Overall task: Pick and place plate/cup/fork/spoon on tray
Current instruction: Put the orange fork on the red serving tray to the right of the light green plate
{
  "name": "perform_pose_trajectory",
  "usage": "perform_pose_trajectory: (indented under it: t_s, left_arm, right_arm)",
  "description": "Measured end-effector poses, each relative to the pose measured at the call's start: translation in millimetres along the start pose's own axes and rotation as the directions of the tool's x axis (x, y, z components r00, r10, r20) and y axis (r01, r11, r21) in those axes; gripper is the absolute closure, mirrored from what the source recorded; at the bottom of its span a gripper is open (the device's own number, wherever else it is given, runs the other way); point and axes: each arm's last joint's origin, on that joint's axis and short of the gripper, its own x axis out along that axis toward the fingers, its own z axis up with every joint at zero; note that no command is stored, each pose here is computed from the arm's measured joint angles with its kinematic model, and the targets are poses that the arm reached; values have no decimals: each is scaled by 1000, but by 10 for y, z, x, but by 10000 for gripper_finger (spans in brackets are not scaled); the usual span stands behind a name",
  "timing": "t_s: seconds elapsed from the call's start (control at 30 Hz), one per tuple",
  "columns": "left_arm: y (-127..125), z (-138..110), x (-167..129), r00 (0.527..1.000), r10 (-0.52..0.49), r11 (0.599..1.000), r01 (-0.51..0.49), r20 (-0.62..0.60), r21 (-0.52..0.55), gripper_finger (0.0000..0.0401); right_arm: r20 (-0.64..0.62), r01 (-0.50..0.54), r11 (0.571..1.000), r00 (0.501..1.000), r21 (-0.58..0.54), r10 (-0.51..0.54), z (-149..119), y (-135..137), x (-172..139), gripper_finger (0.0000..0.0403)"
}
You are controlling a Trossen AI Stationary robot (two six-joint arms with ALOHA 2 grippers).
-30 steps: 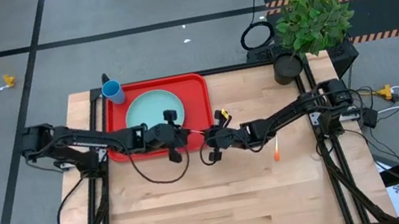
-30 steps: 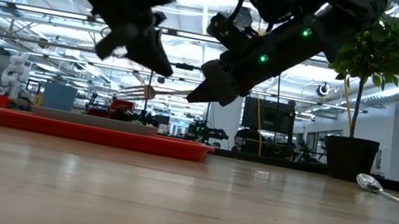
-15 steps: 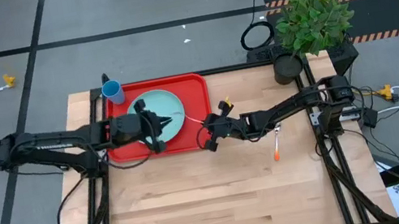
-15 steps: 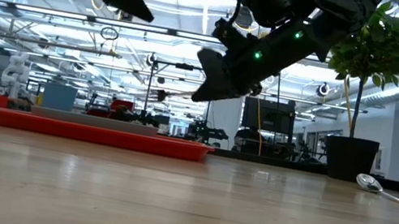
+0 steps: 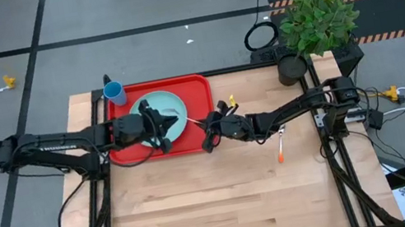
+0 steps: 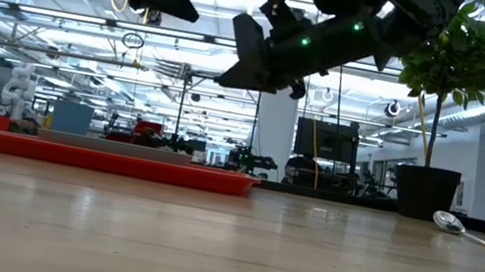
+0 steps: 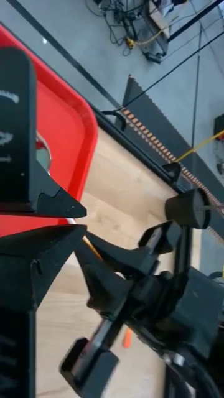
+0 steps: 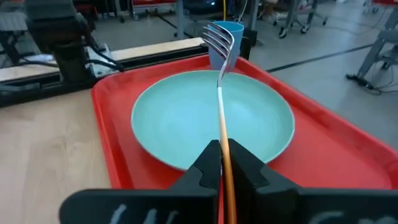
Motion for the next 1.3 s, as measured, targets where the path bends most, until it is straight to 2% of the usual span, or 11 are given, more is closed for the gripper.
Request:
perform_pose_trajectory:
  t_s: [0.2, 0.4, 0.53, 0.73, 0.83, 1.03, 1.2, 1.3]
  left_arm:
    - [4, 27, -1, 1000, 1, 998, 0, 26, -56, 364]
    - [-64, 15, 32, 1000, -17, 986, 21, 24, -164, 318]
    - [-181, 1, 210, 998, -14, 974, 26, 53, -223, 282]
    - [-363, -23, 582, 986, -15, 961, 60, 168, -269, 249]
    - [-389, -50, 684, 980, 43, 938, 27, 193, -345, 245]
    - [-453, -172, 776, 970, 198, 881, -112, 143, -459, 244]
    - [-497, -190, 769, 952, 271, 836, -157, 145, -526, 244]
    - [-507, -157, 756, 944, 281, 828, -146, 174, -542, 244]
  right_arm:
    - [41, 34, 999, 999, 13, -35, -88, -48, -36, 403]
    - [194, 15, 996, 980, 93, -33, -293, -227, -181, 403]
    - [281, -29, 995, 960, 92, 2, -270, -283, -226, 403]
    - [307, -54, 996, 951, 77, 28, -242, -306, -220, 403]
    - [309, -50, 997, 951, 65, 28, -248, -309, -226, 403]
    - [369, -53, 997, 929, 62, 26, -249, -339, -286, 403]
    - [403, -56, 997, 915, 60, 27, -229, -345, -311, 403]
    - [412, -97, 994, 909, 50, 68, -221, -334, -315, 403]
